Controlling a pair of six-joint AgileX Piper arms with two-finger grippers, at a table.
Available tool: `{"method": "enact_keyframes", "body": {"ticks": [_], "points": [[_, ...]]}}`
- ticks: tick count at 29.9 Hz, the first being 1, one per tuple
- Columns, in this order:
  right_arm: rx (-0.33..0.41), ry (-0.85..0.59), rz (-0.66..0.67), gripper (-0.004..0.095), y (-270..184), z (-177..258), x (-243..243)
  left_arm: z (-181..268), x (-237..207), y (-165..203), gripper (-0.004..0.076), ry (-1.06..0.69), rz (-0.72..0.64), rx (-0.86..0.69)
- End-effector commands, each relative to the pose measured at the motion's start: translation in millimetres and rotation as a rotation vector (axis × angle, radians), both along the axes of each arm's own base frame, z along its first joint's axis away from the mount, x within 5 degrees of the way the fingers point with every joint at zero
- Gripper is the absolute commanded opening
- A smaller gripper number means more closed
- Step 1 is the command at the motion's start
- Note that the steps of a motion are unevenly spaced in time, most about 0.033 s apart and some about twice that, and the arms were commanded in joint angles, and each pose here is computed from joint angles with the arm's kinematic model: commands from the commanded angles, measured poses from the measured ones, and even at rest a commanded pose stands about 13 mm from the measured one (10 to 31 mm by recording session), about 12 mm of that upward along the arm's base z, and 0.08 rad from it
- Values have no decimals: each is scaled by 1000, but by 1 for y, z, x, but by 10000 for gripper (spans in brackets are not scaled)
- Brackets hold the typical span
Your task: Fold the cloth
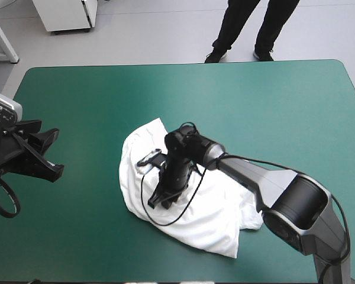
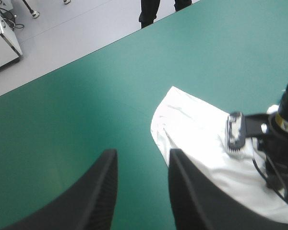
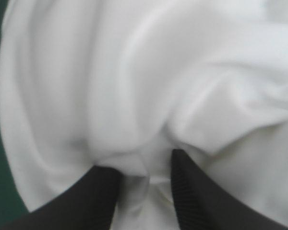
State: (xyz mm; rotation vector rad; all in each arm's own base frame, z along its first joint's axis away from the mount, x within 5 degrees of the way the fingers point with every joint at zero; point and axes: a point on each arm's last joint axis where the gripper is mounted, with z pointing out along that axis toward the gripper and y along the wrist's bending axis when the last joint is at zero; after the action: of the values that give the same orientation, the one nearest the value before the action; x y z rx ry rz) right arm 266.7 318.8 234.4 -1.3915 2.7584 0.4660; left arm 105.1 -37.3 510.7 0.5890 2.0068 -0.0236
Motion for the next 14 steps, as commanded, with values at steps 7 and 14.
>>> {"method": "enact_keyframes", "body": {"ticks": [7, 14], "points": [[170, -295, -266, 649, -101, 135, 33, -1, 15, 3, 262, 22, 102, 48], [223, -494, -388, 649, -161, 201, 6, -44, 111, -27, 296, 193, 184, 276]]}}
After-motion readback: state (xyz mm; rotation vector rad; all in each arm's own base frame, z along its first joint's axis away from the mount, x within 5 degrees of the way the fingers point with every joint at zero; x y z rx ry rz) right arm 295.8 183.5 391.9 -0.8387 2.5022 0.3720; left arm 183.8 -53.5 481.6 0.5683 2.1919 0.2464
